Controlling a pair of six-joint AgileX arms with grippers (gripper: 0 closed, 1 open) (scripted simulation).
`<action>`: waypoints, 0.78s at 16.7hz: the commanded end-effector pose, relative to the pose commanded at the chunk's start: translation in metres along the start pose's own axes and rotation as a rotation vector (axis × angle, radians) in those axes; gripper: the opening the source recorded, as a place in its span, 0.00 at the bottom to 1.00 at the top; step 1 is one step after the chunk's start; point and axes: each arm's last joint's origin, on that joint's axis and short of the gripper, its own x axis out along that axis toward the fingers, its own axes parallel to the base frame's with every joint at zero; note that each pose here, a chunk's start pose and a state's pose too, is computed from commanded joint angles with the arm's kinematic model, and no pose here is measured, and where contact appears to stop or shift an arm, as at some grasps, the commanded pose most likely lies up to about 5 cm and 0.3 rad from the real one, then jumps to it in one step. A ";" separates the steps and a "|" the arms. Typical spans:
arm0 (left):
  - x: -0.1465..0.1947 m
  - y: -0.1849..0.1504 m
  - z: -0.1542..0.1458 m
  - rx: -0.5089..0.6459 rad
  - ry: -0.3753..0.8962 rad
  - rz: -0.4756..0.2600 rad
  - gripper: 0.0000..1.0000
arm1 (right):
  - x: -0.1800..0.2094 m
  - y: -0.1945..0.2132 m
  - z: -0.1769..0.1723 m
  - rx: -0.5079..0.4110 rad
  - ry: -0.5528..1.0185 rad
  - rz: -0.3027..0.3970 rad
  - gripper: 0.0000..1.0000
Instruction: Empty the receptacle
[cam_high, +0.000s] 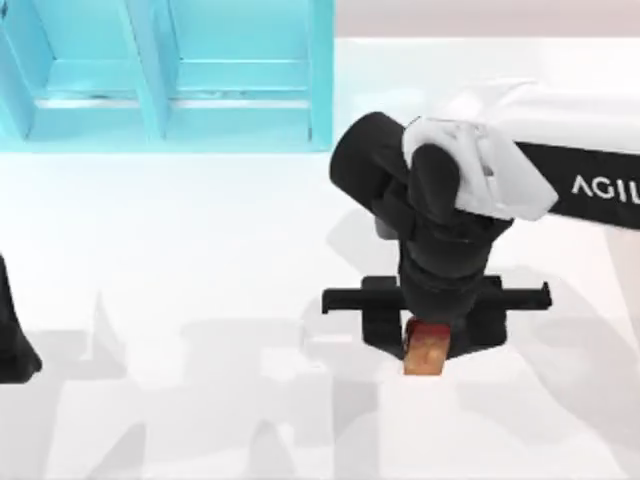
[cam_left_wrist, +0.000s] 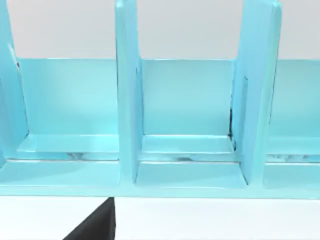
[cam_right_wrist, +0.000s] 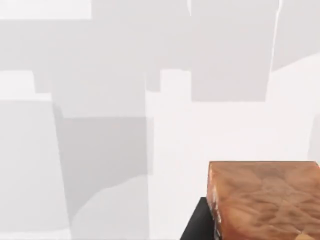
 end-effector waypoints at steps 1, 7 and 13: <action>0.000 0.000 0.000 0.000 0.000 0.000 1.00 | 0.000 0.007 -0.006 0.000 -0.010 0.008 0.00; 0.000 0.000 0.000 0.000 0.000 0.000 1.00 | 0.000 0.011 -0.009 0.004 -0.016 0.016 0.00; 0.000 0.000 0.000 0.000 0.000 0.000 1.00 | 0.033 0.013 -0.008 0.002 -0.027 0.026 0.00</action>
